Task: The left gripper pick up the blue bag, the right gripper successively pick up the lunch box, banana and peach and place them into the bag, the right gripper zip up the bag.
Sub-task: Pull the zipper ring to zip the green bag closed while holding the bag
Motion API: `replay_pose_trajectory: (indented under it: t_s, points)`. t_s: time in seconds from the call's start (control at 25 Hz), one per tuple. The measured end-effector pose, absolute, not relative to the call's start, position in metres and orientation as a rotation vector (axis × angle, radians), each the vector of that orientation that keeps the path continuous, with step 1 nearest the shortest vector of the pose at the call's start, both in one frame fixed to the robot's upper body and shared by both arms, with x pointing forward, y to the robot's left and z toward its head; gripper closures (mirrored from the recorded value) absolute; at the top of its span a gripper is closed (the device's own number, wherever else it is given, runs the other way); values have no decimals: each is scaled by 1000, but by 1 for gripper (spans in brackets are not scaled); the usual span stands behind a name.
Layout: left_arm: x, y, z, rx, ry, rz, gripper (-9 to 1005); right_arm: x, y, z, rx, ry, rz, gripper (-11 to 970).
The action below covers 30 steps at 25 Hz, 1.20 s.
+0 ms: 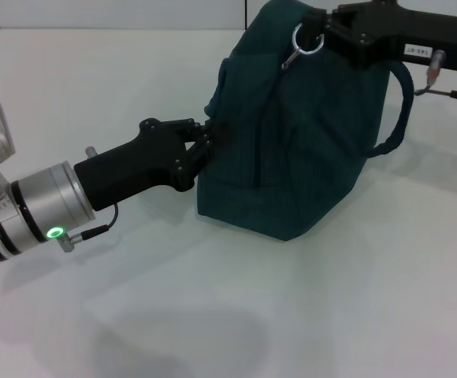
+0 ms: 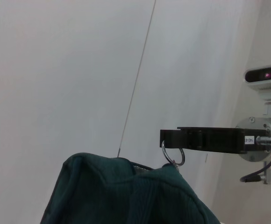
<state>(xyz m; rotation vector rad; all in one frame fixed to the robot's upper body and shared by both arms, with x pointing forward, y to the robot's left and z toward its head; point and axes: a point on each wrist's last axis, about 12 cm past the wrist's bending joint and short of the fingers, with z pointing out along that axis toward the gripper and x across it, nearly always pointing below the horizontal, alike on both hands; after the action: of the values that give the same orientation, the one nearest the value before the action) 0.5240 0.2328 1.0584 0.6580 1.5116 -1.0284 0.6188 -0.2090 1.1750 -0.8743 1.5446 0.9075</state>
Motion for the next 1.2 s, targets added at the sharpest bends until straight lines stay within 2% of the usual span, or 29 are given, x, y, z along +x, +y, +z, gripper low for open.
replay_pose_trajectory:
  t_s: [0.8, 1.2]
  points:
    - [521, 233, 1056, 695, 1526, -1037, 945, 620, -229, 1170, -809, 1537, 814, 945]
    - [519, 236, 1056, 684, 1524, -1037, 946, 603, -234, 1165, -844, 1514, 891, 947]
